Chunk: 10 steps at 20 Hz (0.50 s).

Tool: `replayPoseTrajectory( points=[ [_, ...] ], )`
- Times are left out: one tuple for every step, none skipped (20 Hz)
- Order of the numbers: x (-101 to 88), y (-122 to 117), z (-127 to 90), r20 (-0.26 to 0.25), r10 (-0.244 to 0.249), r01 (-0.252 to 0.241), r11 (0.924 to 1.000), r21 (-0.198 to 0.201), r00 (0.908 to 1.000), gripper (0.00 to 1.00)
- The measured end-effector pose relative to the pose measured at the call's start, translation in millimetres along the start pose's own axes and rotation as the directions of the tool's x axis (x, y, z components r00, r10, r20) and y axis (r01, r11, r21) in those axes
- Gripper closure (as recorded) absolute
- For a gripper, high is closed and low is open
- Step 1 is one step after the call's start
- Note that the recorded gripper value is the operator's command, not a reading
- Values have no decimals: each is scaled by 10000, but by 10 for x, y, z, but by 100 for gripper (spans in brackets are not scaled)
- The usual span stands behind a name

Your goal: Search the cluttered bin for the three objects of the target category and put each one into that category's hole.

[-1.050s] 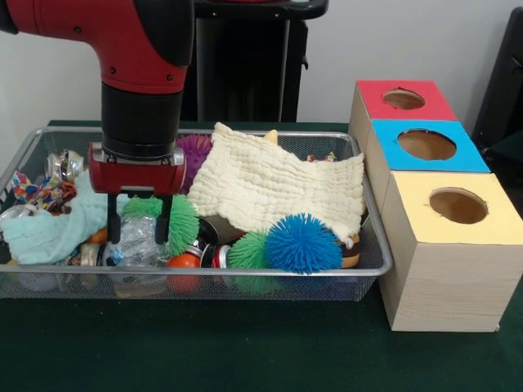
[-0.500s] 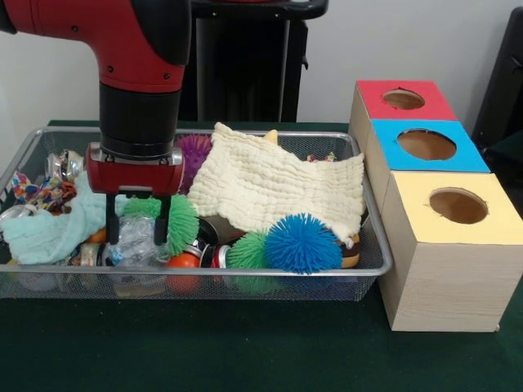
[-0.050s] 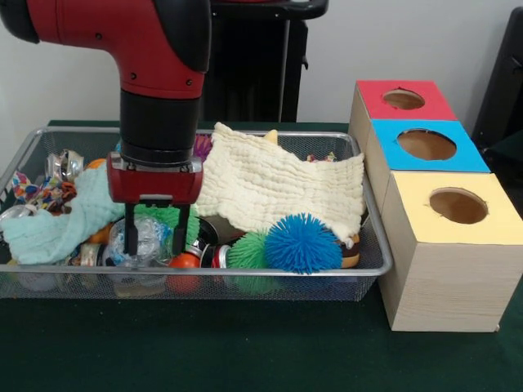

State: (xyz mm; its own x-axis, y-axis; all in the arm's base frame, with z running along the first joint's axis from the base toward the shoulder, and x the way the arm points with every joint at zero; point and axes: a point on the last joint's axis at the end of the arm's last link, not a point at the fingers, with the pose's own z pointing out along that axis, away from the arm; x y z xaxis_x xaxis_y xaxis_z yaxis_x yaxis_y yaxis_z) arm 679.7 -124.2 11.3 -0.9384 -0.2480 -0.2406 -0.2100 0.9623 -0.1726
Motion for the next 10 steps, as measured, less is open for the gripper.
replayPoseTrajectory(
  points=[
    [0,19,6,16,-23,23,10000,-10,10000,0],
    [10,67,20,22,-81,81,10000,-38,10000,0],
    [17,83,25,6,-101,101,9999,-49,9999,0],
    [24,99,30,-11,-120,120,9999,-60,9999,0],
    [42,125,40,-59,-156,156,9999,-76,9999,0],
    [58,143,48,-99,-181,180,9998,-85,9998,0],
    [68,159,54,-126,-204,203,9998,-92,9997,0],
    [73,167,57,-142,-217,216,9997,-92,9997,0],
    [75,172,58,-151,-231,230,9997,-87,9996,0],
    [77,174,56,-161,-244,243,9997,-74,9996,0]
  ],
)
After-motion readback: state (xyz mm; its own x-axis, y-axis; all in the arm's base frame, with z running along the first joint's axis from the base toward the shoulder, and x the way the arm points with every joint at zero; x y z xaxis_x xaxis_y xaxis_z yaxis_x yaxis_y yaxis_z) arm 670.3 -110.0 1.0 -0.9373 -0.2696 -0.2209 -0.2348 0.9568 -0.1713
